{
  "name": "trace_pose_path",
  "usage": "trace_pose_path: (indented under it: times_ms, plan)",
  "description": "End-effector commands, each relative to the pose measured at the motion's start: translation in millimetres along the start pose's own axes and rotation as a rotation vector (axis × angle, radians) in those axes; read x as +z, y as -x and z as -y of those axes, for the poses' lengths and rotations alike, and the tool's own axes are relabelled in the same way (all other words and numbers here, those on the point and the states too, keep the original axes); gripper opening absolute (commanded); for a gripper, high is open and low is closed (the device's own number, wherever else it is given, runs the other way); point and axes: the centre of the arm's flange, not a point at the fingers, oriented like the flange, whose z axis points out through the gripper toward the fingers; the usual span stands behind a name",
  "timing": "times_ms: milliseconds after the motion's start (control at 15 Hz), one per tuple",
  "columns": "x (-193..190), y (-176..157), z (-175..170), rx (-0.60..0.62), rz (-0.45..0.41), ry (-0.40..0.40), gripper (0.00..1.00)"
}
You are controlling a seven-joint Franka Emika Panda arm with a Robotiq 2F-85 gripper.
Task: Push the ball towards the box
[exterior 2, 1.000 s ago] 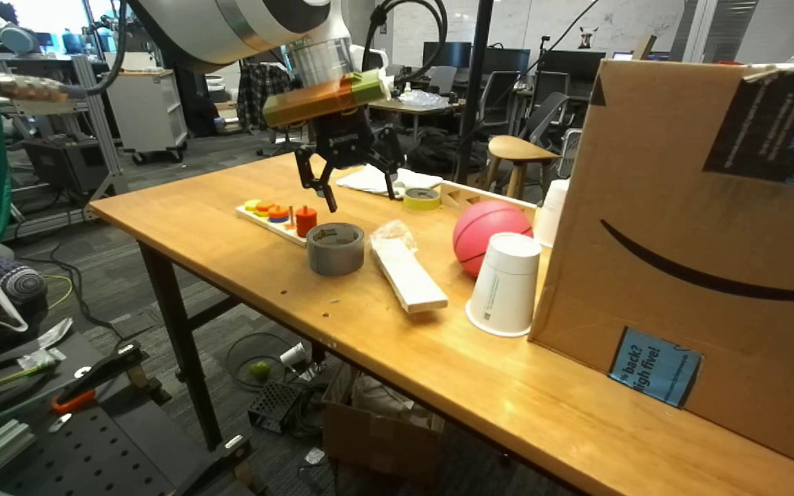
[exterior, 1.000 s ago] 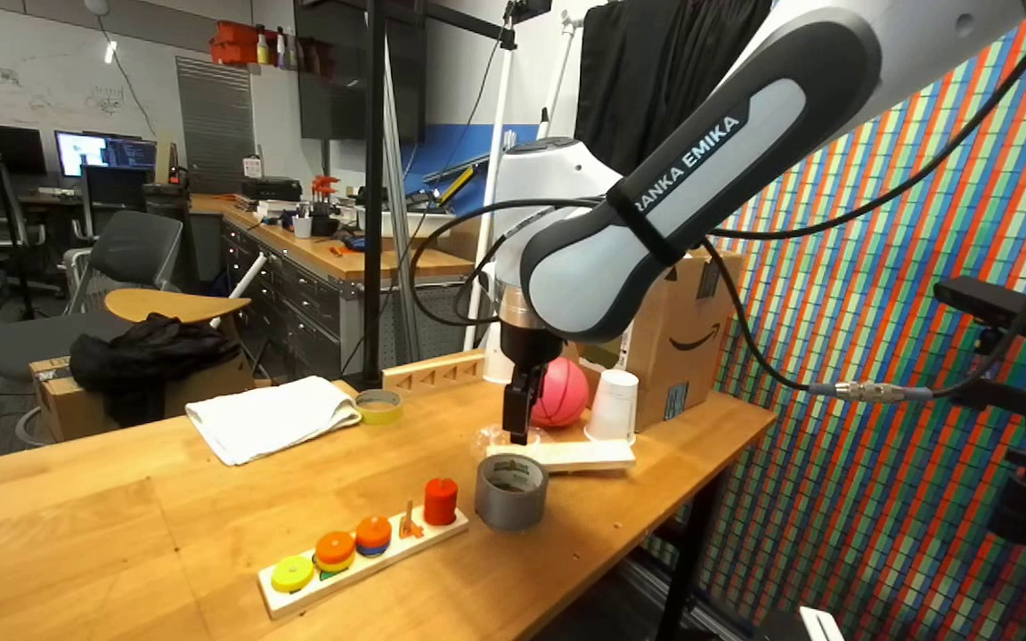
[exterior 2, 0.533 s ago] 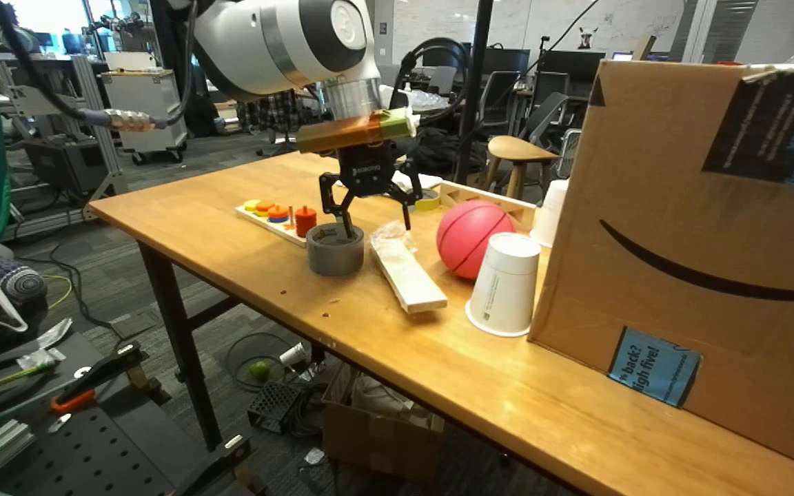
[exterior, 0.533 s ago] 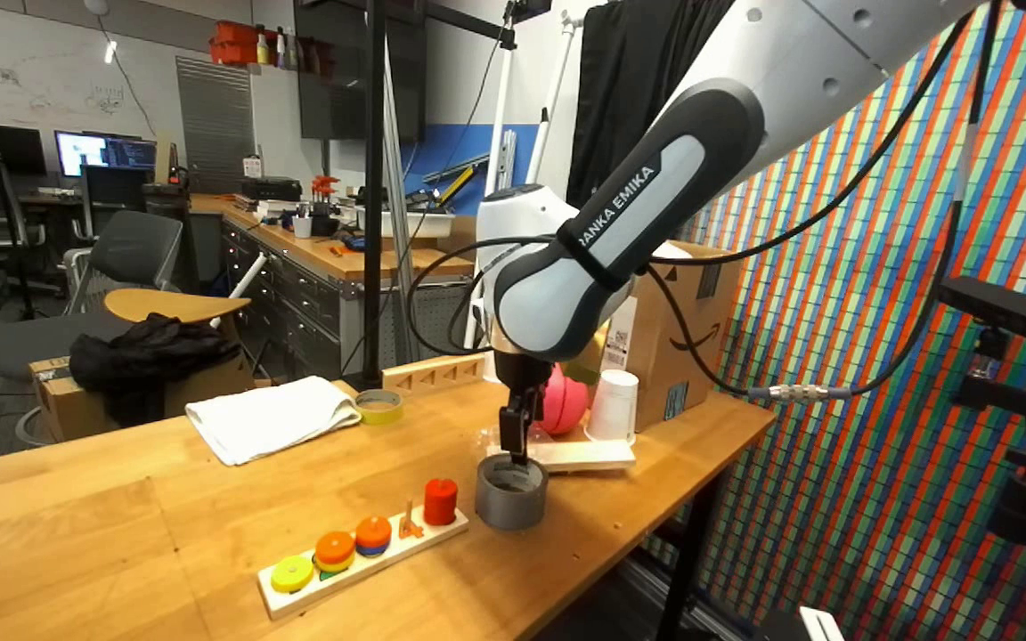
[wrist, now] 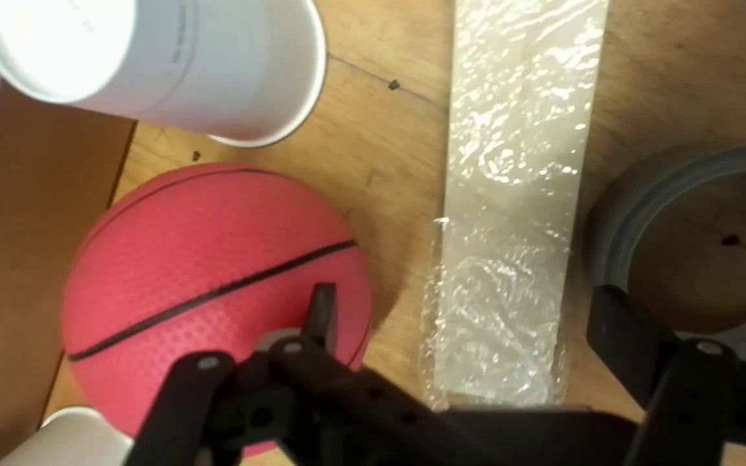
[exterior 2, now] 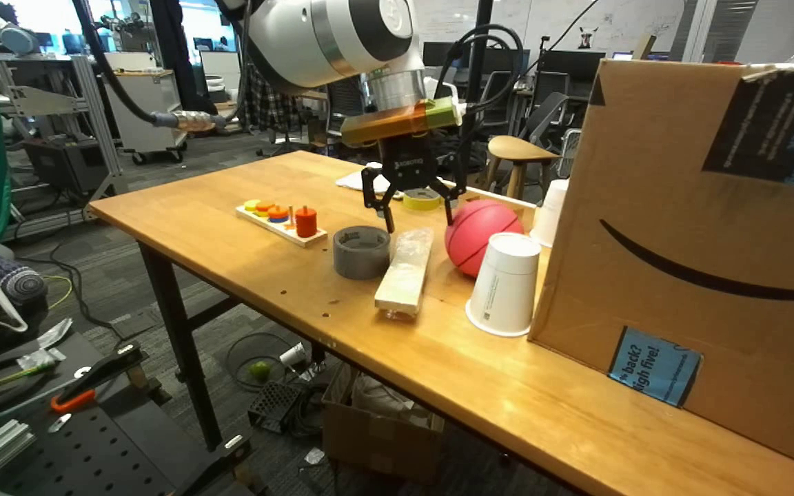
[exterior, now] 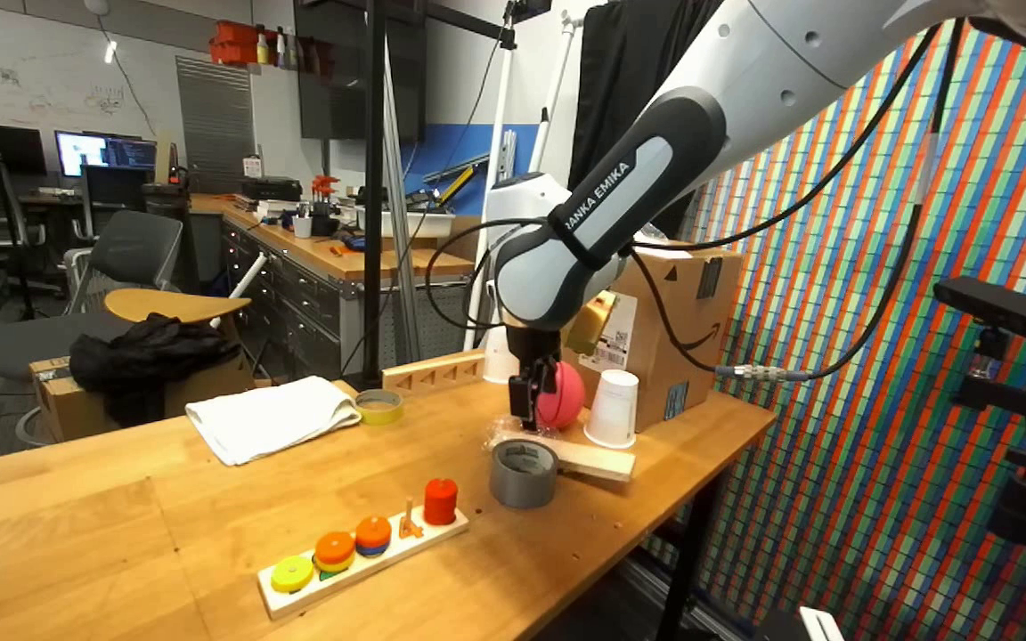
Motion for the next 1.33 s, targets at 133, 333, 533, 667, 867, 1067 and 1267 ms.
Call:
trace_pose_path:
  times_ms: [133, 333, 533, 667, 867, 1067, 1267]
  plan:
    - [-67.9, 8.0, -67.9, 0.126, -0.122, 0.062, 1.0]
    - [-79.2, 20.7, -77.8, 0.154, -0.147, 0.079, 1.0]
    - [-74.7, 25.8, -71.0, 0.144, -0.135, 0.068, 1.0]
    - [-69.0, 25.6, -57.3, 0.109, -0.127, 0.029, 1.0]
    - [-68.1, 21.1, -23.2, 0.067, -0.135, -0.027, 1.0]
    - [-69.2, 20.3, 5.5, 0.049, -0.132, -0.106, 1.0]
    - [-64.4, 22.4, 23.8, 0.045, -0.101, -0.152, 1.0]
